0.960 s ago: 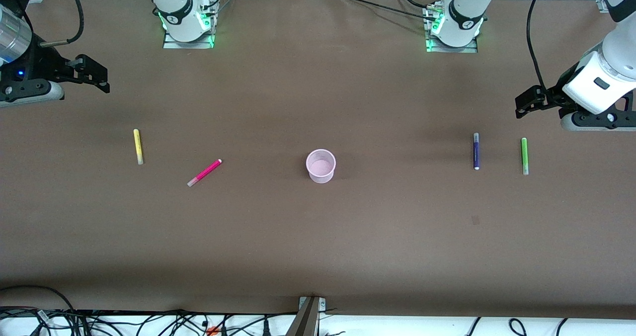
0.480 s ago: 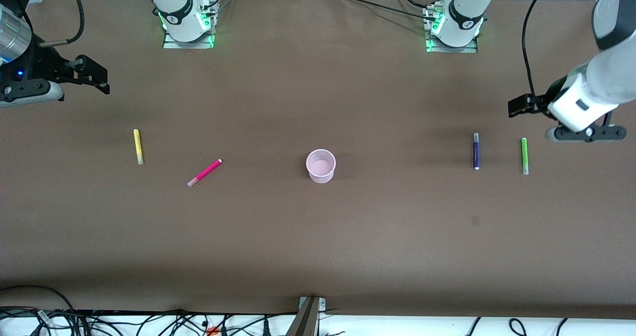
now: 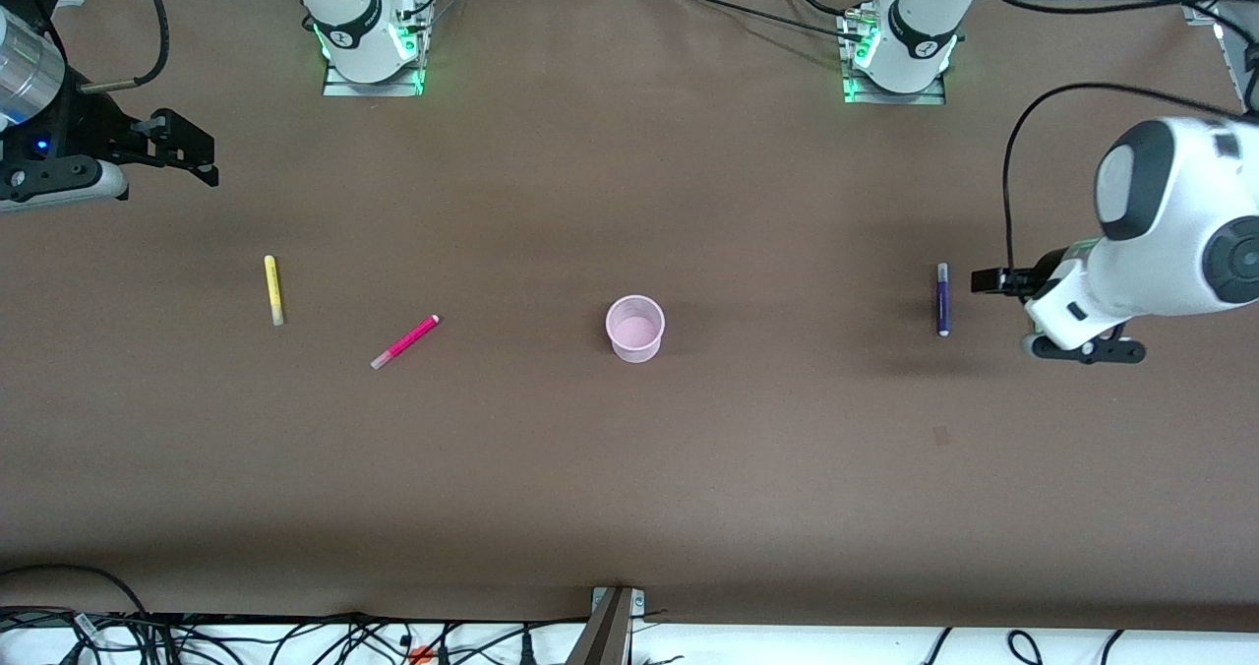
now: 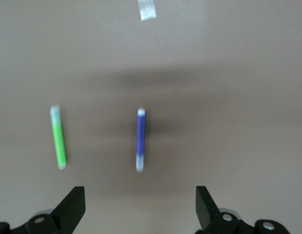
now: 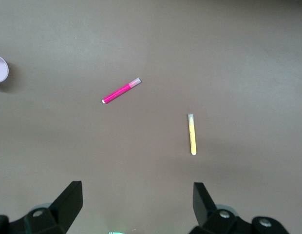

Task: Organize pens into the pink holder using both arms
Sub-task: 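Lower the left gripper and close it on the blue pen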

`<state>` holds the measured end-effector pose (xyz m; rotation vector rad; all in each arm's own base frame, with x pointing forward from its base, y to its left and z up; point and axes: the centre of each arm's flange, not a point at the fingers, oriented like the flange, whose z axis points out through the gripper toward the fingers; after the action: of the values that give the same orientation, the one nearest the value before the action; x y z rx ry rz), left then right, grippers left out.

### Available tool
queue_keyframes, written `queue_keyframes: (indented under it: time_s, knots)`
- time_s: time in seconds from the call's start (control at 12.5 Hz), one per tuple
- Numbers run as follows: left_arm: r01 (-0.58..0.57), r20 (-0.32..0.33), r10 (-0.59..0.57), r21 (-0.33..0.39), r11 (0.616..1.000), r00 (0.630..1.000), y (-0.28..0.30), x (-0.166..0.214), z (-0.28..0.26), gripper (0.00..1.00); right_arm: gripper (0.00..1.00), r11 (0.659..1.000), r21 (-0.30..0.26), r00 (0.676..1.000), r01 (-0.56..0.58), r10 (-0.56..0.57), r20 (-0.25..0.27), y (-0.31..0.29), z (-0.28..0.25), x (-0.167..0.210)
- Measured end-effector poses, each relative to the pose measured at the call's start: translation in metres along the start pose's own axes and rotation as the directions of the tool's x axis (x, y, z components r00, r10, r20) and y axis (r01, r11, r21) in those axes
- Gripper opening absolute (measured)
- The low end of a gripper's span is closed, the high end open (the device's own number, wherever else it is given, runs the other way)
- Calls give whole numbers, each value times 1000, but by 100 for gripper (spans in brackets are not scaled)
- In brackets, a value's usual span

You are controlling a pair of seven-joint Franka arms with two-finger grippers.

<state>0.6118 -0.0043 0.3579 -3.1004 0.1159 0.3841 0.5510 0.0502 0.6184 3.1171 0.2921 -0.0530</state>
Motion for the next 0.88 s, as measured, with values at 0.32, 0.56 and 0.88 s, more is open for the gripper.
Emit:
queue_keyframes:
  time_s: [0.32, 0.56, 0.88]
  knots:
    - [-75, -125, 77, 23, 997, 989, 2, -9, 96, 100, 100, 1000, 0, 1000, 3, -3, -4, -2, -1, 0]
    - [-104, -183, 107, 30, 994, 977, 0, -16, 144, 100, 100, 1000, 0, 1000, 4, -4, -4, -2, -1, 0]
    - [-104, -165, 106, 21, 994, 981, -8, -12, 190, 97, 100, 1000, 0, 1000, 5, -5, -3, -3, -1, 0]
